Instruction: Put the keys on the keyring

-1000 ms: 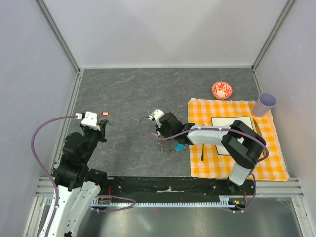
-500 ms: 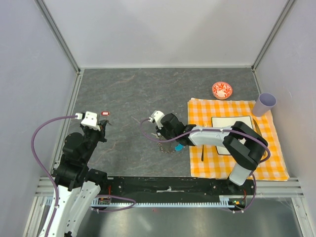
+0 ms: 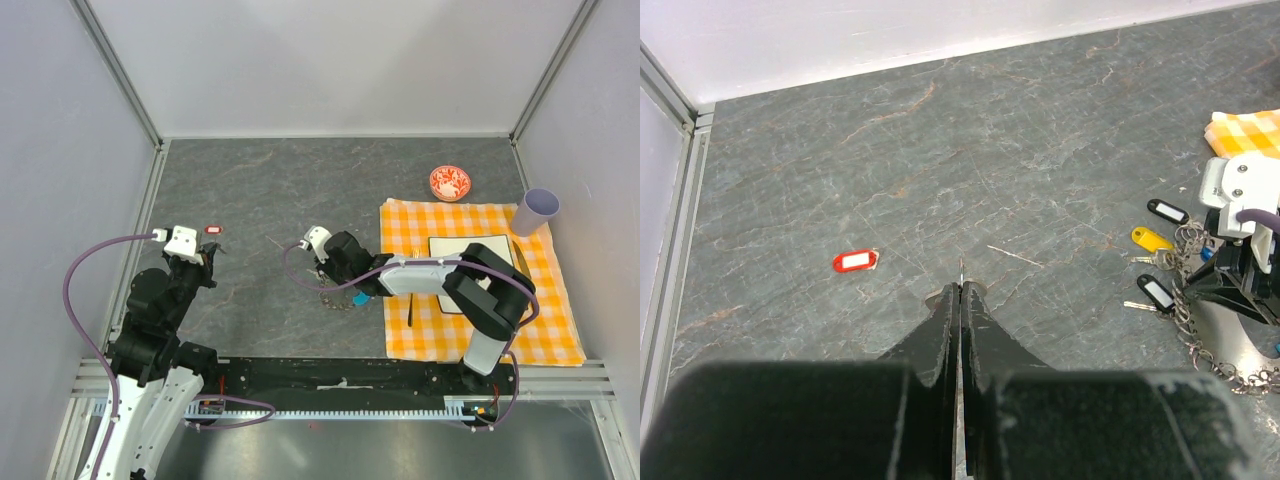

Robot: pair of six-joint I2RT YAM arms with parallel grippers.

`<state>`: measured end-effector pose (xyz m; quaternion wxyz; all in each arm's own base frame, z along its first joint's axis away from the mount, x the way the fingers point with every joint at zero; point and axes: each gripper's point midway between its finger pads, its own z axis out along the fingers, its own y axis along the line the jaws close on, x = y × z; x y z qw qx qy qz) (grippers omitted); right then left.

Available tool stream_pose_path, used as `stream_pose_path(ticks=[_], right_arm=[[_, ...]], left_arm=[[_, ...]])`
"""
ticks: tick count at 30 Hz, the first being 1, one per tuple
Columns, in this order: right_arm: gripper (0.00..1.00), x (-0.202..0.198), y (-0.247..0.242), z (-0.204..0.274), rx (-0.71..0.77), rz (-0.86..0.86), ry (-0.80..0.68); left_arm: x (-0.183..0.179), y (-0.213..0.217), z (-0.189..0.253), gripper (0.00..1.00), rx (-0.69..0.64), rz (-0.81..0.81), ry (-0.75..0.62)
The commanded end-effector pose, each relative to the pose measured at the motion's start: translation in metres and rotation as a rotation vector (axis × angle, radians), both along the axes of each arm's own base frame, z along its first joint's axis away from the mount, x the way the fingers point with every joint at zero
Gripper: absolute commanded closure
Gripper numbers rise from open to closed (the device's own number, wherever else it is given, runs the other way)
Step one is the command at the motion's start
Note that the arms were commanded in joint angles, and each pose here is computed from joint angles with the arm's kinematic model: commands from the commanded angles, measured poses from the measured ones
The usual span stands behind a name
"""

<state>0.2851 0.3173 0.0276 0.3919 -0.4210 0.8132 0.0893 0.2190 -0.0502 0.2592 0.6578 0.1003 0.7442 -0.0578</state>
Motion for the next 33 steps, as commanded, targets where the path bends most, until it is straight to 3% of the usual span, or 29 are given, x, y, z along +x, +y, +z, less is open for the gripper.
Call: stream_pose_path(ticks=[1, 7, 18, 33], right_arm=[[0.82, 0.003, 0.008, 0.003, 0.022, 0.016, -0.021], [1.0, 0.004, 0.001, 0.019, -0.008, 0.02, -0.047], [1.0, 0.01, -0.006, 0.035, -0.015, -0.033, -0.078], [0.95, 0.017, -0.012, 0.008, -0.003, -0.126, -0.083]], left_arm=[[0.003, -0.005, 0.01, 0.98, -0.039, -0.011, -0.031], [0.002, -0.004, 0.01, 0.98, -0.038, -0.011, -0.033], [0.002, -0.005, 0.01, 0.98, -0.04, -0.013, -0.036], [0.001, -0.004, 0.01, 0.98, -0.04, -0.011, -0.037]])
